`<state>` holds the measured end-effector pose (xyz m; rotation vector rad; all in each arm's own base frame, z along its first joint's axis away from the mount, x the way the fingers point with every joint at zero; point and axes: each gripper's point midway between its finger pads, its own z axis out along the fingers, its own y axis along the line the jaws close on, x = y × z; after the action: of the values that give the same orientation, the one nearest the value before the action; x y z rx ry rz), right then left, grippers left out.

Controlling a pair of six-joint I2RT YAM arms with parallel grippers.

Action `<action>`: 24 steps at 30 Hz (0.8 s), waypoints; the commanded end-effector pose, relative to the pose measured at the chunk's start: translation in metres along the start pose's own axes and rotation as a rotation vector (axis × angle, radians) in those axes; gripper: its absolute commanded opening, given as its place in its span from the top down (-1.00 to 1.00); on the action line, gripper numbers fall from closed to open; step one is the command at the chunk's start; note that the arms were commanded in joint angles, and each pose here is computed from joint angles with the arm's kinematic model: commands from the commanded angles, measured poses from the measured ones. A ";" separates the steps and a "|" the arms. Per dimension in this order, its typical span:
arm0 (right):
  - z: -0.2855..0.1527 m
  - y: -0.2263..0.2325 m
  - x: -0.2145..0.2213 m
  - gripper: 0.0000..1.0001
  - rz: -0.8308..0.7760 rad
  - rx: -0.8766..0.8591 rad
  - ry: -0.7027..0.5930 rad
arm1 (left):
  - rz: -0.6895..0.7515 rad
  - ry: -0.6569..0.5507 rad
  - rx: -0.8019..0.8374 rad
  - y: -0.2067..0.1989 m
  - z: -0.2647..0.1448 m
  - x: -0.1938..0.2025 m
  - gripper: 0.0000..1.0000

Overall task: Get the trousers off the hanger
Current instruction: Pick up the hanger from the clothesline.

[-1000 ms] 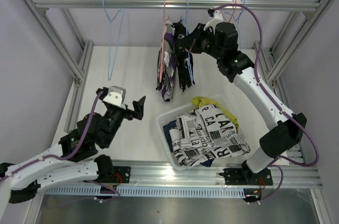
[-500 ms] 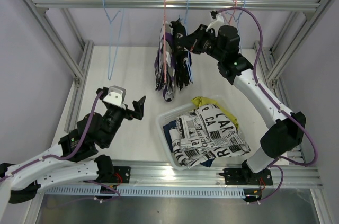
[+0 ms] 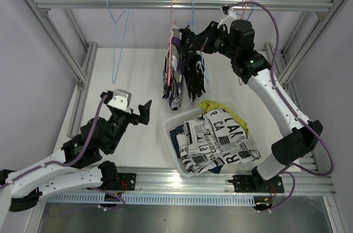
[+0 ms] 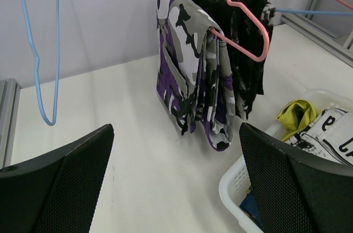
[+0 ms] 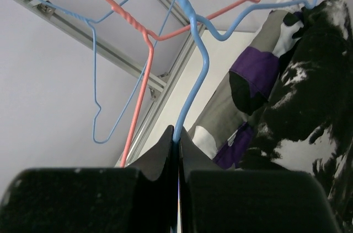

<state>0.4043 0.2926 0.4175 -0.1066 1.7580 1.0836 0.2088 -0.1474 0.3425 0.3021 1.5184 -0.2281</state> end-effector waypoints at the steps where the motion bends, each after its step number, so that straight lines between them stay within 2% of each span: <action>1: -0.036 0.069 -0.074 1.00 -0.118 -0.147 -0.194 | -0.009 -0.022 0.004 0.001 0.000 -0.005 -0.99; 24: -0.073 0.102 -0.124 1.00 -0.157 -0.149 -0.308 | -0.008 -0.021 0.003 0.001 0.001 -0.004 -0.99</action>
<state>0.3910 0.2697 0.4912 -0.1131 1.6663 1.0254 0.2091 -0.1474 0.3410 0.3036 1.5205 -0.2251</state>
